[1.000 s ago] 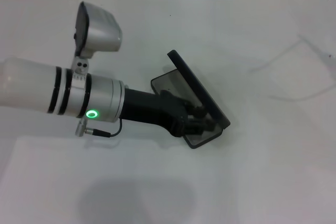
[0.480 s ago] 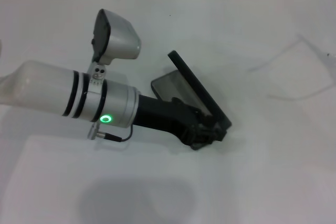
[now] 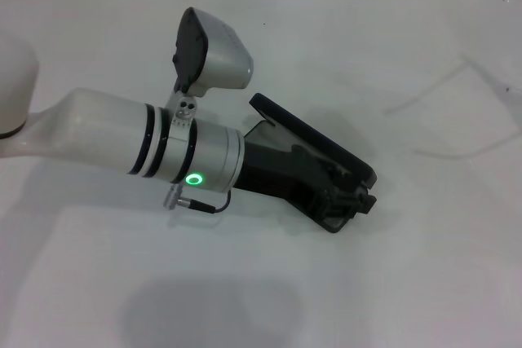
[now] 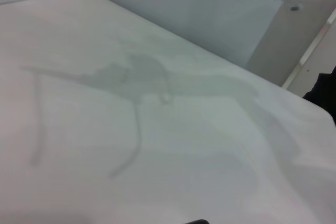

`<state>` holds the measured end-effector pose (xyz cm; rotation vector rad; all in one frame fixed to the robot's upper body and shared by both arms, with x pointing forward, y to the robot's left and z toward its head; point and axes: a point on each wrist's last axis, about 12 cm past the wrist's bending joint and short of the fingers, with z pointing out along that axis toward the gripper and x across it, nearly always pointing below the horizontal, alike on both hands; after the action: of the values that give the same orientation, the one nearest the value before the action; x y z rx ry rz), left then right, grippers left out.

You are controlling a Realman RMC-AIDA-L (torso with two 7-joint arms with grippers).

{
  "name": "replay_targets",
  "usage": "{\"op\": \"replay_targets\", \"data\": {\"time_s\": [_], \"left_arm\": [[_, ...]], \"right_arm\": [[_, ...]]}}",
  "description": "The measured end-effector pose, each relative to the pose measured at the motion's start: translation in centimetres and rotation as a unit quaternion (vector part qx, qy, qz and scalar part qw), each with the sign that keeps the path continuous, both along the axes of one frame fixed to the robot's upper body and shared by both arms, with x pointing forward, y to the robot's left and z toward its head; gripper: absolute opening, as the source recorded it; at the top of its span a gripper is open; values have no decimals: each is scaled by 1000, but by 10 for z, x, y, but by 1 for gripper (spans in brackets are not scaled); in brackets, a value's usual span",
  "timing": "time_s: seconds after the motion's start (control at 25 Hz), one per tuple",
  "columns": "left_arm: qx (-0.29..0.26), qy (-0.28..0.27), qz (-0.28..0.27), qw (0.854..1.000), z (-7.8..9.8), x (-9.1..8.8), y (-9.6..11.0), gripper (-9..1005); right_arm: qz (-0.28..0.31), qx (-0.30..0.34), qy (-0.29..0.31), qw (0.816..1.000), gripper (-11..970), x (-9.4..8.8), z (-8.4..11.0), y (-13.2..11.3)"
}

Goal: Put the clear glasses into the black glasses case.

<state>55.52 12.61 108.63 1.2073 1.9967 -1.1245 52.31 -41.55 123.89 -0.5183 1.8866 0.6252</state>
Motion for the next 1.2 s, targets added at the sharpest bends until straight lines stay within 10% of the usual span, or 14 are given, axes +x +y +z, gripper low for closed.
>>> {"op": "replay_targets", "data": {"time_s": [1.2], "left_arm": [[-32, -23, 59, 997, 11, 19, -14, 369]], "right_arm": [[-6, 7, 5, 1000, 51, -9, -11, -4]]}}
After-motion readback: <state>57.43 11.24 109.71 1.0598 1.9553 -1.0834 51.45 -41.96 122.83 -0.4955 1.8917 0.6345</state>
